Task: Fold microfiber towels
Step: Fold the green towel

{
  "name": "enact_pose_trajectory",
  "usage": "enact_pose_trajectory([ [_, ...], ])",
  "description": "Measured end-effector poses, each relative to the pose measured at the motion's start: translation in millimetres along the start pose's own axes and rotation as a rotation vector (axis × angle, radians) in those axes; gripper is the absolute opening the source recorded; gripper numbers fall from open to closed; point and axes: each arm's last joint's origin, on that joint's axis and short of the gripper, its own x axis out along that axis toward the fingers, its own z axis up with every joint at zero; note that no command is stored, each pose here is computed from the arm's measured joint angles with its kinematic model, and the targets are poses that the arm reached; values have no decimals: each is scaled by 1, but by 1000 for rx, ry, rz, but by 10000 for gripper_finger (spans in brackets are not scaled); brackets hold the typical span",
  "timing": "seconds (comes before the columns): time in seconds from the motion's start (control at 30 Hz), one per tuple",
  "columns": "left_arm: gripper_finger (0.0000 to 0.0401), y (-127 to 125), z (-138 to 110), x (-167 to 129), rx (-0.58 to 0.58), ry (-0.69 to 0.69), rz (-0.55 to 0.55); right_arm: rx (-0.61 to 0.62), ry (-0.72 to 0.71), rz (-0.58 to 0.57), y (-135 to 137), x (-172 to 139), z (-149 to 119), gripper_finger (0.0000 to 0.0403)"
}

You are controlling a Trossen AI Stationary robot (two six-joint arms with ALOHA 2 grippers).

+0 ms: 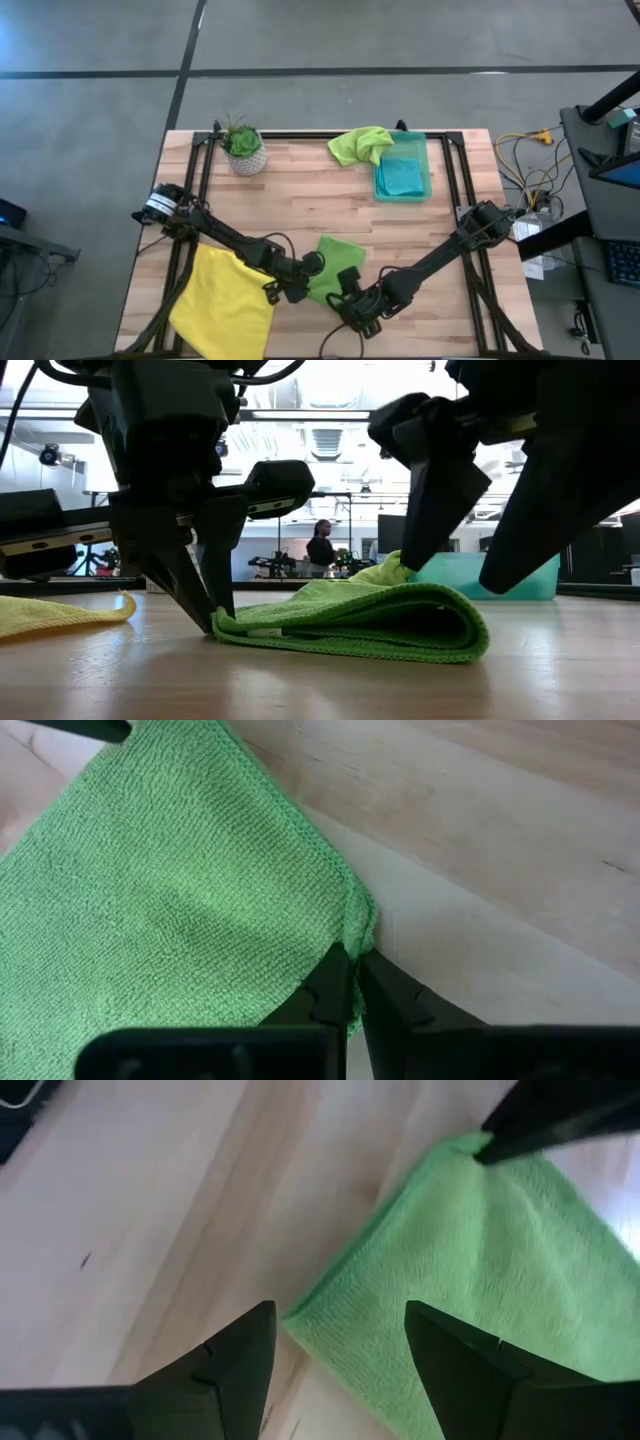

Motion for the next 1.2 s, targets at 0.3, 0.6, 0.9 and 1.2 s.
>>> enact_pose_trajectory([
  [0.3, 0, 0, 0, 0, -2, -2, -1, -24, 53, 89, 3, 11, -19, 219],
  [0.6, 0, 1, 0, 0, -33, -7, -1, 13, 21, 78, -8, 14, -16, 219],
  [0.9, 0, 2, 0, 0, -58, -20, 3, 29, 5, 137, -13, 22, -24, 219],
  [1.2, 0, 7, -2, -1, -129, -37, 3, 35, -1, 129, -12, 24, -27, 179],
])
